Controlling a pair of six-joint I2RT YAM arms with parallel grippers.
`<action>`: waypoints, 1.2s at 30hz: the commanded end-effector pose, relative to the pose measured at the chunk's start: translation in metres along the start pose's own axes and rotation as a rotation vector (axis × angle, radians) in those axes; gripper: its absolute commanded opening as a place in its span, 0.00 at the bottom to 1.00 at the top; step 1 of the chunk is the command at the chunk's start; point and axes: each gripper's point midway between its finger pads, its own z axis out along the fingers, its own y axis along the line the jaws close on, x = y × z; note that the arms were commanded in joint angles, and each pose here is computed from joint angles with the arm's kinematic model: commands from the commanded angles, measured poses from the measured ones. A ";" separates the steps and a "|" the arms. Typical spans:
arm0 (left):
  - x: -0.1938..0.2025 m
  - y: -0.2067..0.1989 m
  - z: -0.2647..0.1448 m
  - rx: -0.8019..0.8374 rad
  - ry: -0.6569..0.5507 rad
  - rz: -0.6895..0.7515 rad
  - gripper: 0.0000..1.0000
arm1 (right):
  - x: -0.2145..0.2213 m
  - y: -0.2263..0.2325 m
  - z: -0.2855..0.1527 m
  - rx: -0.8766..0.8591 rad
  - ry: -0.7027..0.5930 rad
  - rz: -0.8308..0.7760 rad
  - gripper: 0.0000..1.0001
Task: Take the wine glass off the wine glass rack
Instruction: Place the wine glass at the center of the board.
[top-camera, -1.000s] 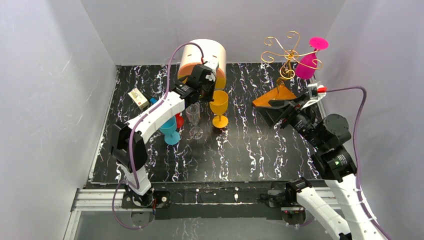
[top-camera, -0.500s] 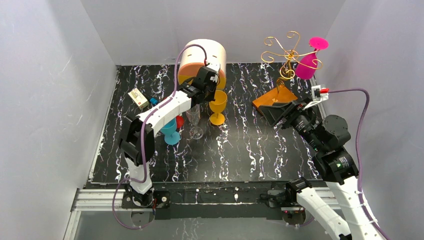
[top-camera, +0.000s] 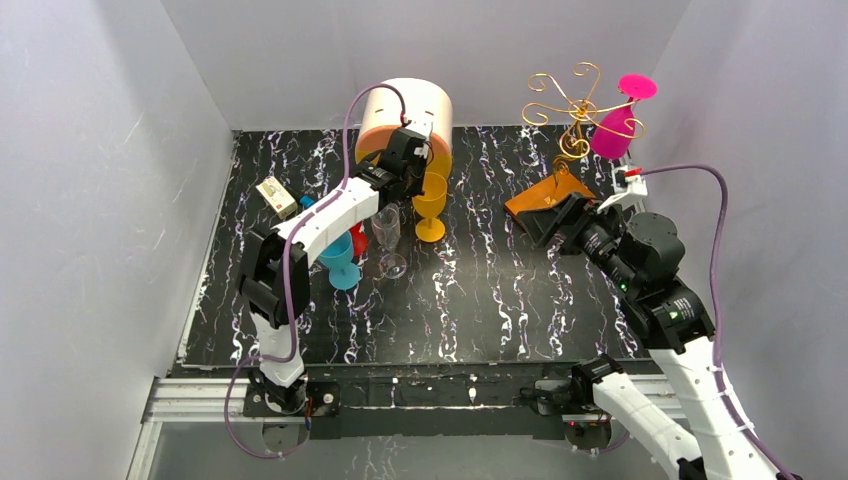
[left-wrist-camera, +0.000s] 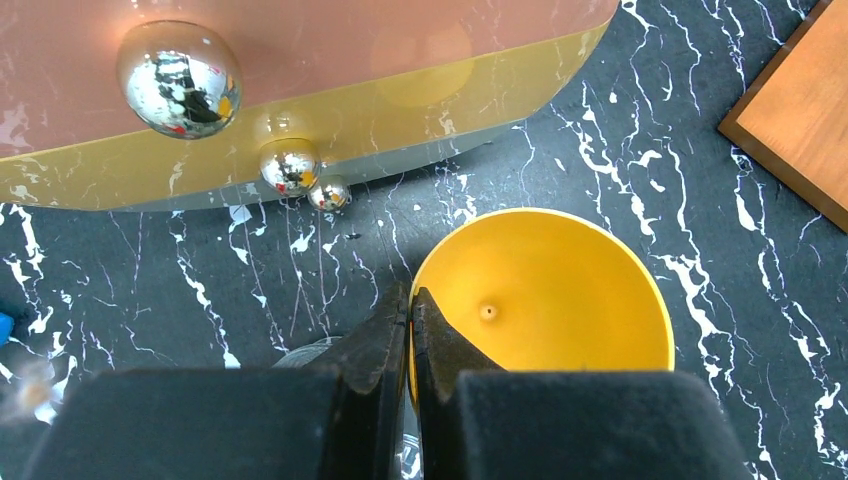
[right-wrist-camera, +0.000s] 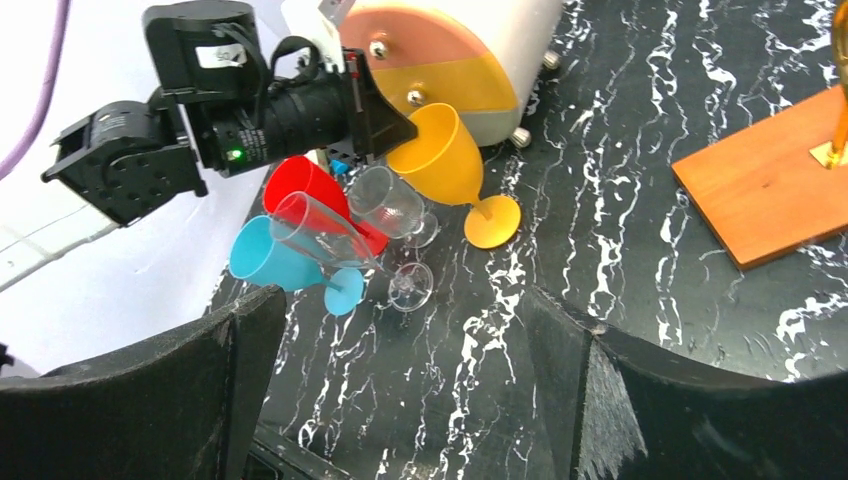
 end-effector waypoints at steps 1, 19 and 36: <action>-0.007 0.008 -0.008 -0.032 -0.012 0.015 0.00 | -0.014 -0.004 -0.006 0.050 -0.043 -0.004 0.96; -0.021 0.009 -0.021 -0.014 -0.023 -0.022 0.32 | 0.011 -0.043 0.003 0.268 0.092 0.041 0.98; -0.052 0.006 -0.072 0.059 -0.098 -0.066 0.46 | 0.045 -0.100 -0.001 0.599 0.247 0.139 0.99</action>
